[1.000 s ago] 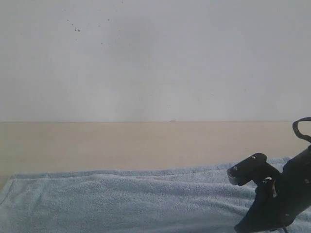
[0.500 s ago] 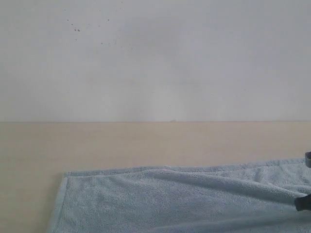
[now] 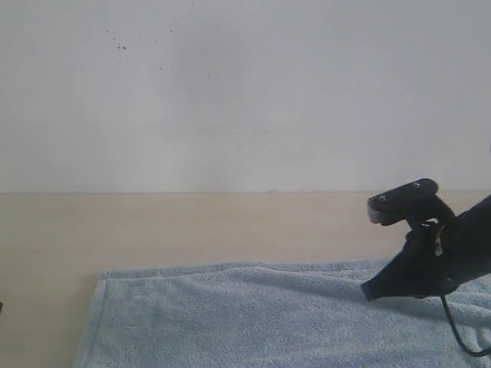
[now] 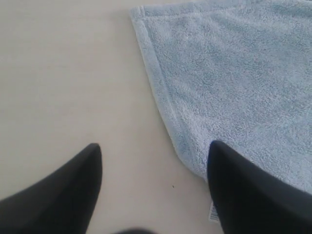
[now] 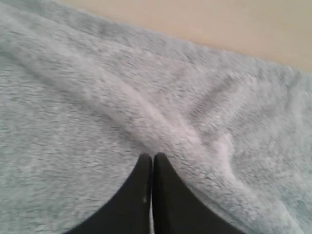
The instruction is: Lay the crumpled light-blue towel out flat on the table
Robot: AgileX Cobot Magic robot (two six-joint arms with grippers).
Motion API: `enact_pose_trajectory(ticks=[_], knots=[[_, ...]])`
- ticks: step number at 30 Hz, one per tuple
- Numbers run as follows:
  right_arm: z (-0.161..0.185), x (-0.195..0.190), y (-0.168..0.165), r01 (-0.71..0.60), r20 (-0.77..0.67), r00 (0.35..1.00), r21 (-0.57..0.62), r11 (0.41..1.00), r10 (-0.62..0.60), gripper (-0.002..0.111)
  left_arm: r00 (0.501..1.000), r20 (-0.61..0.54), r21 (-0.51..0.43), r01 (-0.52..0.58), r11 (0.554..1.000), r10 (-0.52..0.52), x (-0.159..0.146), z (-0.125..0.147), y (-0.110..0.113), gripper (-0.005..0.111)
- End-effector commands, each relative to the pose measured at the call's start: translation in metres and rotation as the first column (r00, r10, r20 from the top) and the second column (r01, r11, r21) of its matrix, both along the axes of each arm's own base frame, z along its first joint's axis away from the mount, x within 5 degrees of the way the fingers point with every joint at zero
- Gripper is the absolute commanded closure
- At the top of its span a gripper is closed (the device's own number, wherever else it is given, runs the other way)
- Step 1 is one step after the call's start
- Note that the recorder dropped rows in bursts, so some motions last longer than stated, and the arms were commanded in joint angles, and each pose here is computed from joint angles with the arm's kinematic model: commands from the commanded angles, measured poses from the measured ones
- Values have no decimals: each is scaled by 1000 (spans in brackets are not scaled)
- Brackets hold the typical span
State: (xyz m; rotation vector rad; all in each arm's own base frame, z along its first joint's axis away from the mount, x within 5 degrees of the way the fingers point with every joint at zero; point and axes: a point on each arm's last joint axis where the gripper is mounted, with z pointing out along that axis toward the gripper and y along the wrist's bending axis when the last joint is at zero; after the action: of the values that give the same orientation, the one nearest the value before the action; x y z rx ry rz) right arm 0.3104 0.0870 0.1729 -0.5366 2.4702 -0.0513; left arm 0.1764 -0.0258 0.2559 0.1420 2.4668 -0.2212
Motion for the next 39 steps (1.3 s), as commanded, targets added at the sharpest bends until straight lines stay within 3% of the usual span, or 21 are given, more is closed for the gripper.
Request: enact_pose_trajectory(ticks=[1, 6, 14, 23, 27, 33, 39], knots=[[6, -11, 26, -87, 1, 996, -8, 996, 87, 108, 999, -36, -9, -2, 1000, 1, 25, -22, -3, 47], [10, -26, 52, -173, -12, 985, -21, 985, 173, 108, 998, -55, -16, 5, 1000, -6, 57, -54, -17, 47], [18, -41, 74, -248, 3, 969, -13, 969, 248, 108, 994, -40, 22, 105, 994, -104, 103, -87, -64, 47], [21, -43, 73, -227, -3, 974, 8, 974, 227, 108, 990, -90, 43, 108, 993, -104, 145, -122, -79, 49], [22, -43, 74, -225, 1, 974, 19, 974, 225, 108, 989, -111, 48, 108, 993, -102, 151, -133, -80, 58], [22, -43, 76, -209, 5, 978, 55, 976, 209, 108, 995, -54, 61, 92, 994, -89, 156, -132, -79, 86], [23, -42, 77, -208, 11, 978, 64, 976, 208, 108, 993, -60, 79, 104, 991, -100, 157, -140, -79, 91]])
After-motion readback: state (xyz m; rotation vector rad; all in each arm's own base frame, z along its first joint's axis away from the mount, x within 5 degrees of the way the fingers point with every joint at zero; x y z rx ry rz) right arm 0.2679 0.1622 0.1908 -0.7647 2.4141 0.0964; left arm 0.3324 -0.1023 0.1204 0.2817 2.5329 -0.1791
